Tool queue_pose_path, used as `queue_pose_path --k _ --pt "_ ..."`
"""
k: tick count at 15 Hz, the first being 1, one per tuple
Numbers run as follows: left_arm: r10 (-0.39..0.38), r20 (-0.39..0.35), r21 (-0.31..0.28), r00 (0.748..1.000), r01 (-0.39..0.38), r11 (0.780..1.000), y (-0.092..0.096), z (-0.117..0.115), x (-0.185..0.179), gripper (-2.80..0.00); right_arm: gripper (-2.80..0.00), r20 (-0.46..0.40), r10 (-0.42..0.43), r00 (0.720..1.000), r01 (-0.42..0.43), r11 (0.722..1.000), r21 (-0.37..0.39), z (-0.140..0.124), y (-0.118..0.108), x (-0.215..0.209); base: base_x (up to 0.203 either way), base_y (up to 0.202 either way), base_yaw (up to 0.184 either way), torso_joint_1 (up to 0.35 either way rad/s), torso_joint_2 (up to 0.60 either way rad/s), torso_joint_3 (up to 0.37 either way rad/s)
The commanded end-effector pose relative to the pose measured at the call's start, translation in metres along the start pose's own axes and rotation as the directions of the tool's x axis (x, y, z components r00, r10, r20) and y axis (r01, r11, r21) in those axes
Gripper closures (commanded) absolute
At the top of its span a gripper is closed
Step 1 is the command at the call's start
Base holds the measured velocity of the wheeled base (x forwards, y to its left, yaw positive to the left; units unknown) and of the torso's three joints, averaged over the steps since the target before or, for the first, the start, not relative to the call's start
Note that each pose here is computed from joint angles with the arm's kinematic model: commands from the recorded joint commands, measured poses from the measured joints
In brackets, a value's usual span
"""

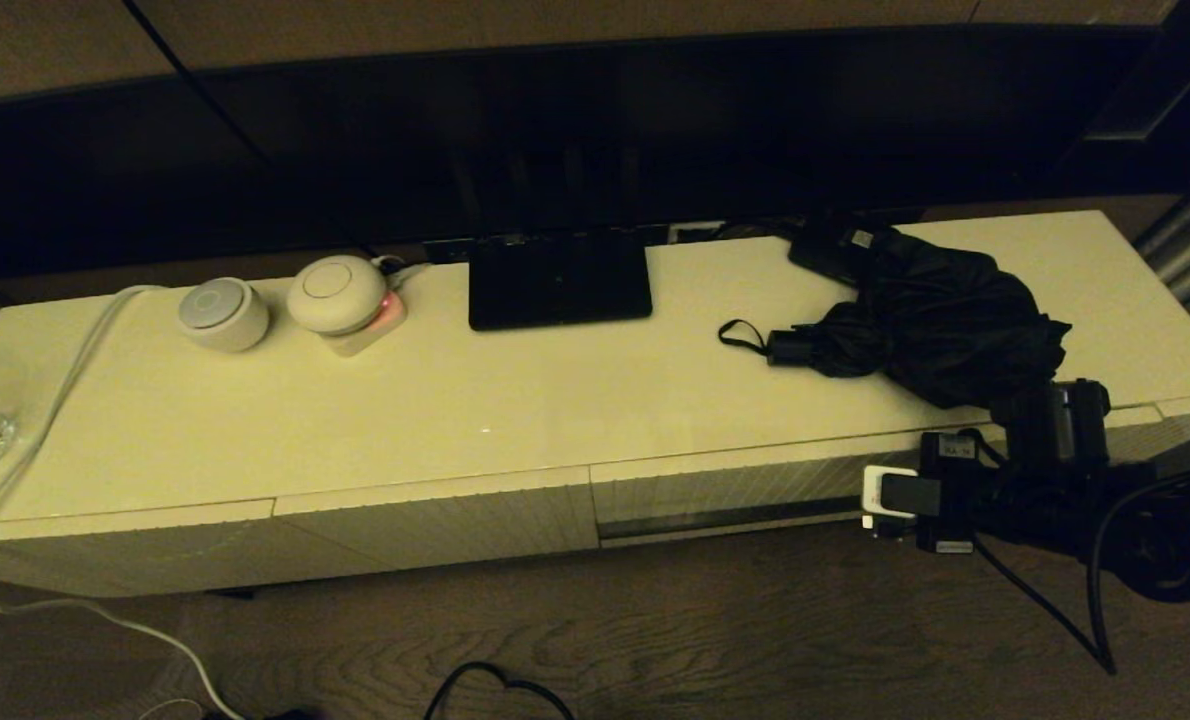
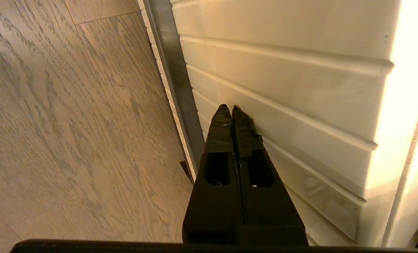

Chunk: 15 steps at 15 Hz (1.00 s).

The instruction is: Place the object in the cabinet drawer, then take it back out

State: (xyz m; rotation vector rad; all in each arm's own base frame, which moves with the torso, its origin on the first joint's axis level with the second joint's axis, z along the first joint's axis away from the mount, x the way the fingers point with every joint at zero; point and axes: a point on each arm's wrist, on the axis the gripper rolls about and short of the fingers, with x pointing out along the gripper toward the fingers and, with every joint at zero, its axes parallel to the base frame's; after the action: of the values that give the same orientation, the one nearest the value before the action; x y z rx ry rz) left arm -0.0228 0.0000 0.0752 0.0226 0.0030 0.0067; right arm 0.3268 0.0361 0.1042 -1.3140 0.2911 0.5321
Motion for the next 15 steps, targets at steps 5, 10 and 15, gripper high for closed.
queue_pose_path --k 5,10,15 --pt "0.001 -0.003 0.000 1.000 -0.001 1.000 0.000 -0.001 0.000 0.00 0.00 0.000 0.039 0.999 -0.039 0.999 -0.013 0.003 0.015 -0.047 0.000 0.000 0.000 0.000 0.00 0.000" --pt "0.001 -0.003 0.000 1.000 -0.001 1.000 0.000 -0.001 0.000 0.00 0.00 0.033 -0.127 0.991 0.127 0.992 -0.009 0.014 0.011 -0.135 0.000 0.000 0.000 0.000 0.00 0.000" --pt "0.001 -0.003 0.000 1.000 -0.001 1.000 0.000 -0.001 0.000 0.00 0.00 0.009 -0.403 0.915 0.391 0.894 0.221 0.016 0.029 -0.236 0.000 0.000 0.000 0.000 0.00 0.000"
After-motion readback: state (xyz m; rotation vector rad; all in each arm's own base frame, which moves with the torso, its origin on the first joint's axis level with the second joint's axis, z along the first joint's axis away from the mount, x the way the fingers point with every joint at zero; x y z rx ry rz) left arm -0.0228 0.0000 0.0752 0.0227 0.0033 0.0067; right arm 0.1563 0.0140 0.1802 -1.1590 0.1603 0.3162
